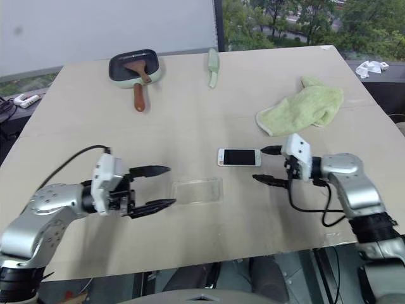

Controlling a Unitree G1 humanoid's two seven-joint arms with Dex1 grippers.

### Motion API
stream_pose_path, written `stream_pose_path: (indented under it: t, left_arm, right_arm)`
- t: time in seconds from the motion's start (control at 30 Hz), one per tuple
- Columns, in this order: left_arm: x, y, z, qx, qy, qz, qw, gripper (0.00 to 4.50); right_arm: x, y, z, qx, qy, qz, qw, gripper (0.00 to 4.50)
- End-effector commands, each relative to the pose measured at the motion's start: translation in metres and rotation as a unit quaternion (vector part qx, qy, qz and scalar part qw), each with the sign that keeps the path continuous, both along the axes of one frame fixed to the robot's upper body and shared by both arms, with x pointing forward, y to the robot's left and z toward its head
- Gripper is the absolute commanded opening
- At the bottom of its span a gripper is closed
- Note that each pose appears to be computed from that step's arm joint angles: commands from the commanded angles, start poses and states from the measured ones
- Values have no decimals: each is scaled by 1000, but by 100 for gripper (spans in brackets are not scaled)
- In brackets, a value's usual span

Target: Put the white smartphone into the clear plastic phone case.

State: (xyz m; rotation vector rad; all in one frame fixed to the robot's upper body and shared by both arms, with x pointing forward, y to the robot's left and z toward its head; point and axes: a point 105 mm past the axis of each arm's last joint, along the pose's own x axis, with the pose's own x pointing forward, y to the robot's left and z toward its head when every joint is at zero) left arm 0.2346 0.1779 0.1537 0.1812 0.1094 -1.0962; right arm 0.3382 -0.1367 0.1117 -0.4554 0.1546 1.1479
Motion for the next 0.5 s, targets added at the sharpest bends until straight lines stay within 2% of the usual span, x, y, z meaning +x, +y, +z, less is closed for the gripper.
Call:
stream_pose_path:
  t: [0.03, 0.17, 0.27, 0.5]
  left_arm:
    - [-1, 6, 15, 8, -42, 35, 998, 446]
    - [-3, 9, 16, 11, -54, 65, 996, 446]
    - [-7, 10, 14, 16, -53, 74, 996, 446]
    - [-12, 11, 14, 23, -50, 80, 995, 446]
  right_arm:
    - [17, 3, 3, -27, -38, 10, 999, 450]
    - [31, 5, -2, -45, -38, 8, 998, 450]
    - [29, 4, -11, -82, -33, 35, 995, 450]
    - [20, 4, -24, -96, 21, 76, 992, 450]
